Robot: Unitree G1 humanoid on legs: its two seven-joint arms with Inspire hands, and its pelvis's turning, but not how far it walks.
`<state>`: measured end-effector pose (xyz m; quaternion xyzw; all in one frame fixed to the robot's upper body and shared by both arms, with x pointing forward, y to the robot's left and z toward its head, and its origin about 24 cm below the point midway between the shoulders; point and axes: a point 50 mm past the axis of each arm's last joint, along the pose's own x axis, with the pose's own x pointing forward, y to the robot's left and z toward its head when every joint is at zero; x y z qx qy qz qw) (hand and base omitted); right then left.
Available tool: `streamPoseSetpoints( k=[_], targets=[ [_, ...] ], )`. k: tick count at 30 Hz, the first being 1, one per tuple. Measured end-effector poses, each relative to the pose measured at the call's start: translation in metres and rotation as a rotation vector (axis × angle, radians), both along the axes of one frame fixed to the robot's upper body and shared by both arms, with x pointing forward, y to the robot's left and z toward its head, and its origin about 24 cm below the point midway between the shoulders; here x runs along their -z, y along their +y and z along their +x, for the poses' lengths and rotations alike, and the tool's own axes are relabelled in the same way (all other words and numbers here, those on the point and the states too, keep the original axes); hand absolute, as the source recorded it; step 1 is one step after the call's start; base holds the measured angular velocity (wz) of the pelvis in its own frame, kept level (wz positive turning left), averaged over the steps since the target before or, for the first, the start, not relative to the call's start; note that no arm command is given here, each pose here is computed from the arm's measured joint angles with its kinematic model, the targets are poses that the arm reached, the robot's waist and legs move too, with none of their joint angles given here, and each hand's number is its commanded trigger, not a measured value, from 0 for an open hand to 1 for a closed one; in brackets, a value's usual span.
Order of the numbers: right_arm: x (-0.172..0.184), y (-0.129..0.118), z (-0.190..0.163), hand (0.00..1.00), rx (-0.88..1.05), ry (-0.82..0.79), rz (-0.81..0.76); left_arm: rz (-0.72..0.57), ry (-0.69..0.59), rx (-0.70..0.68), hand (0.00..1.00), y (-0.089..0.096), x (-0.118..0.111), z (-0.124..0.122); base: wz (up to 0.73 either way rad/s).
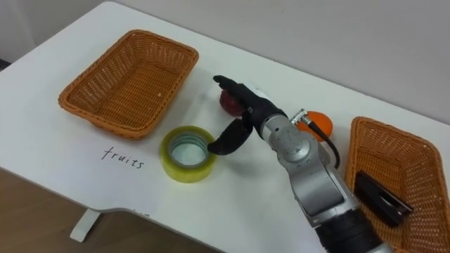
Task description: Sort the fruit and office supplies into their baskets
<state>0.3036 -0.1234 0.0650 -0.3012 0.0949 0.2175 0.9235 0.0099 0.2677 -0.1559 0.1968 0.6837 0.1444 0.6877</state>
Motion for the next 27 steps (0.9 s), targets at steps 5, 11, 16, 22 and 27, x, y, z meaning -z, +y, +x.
streamPoseSetpoints(
  k=[5, 11, 16, 22, 27],
  targets=[
    [-0.0025, 0.0008, 0.0008, 0.00, -0.005, -0.008, 0.000, -0.004, 0.003, -0.002, 0.00, -0.0007, 0.0003, -0.0006, 0.00],
    [-0.0020, 0.0015, 0.0003, 0.00, -0.022, 0.004, 0.001, -0.004, 0.015, -0.027, 0.00, 0.0008, 0.0005, -0.0051, 0.00],
    [-0.0044, 0.0031, 0.0018, 0.00, -0.038, 0.009, 0.004, -0.015, 0.021, -0.029, 0.00, 0.0011, 0.0007, -0.0060, 0.00],
    [-0.0053, 0.0056, 0.0029, 0.00, -0.051, 0.030, 0.052, -0.007, 0.014, -0.026, 0.00, 0.0047, -0.0007, -0.0027, 0.02],
    [0.0029, 0.0023, 0.0068, 0.00, -0.028, 0.083, 0.059, -0.001, 0.007, -0.028, 0.00, 0.0068, -0.0015, 0.0010, 0.01]
  ],
)
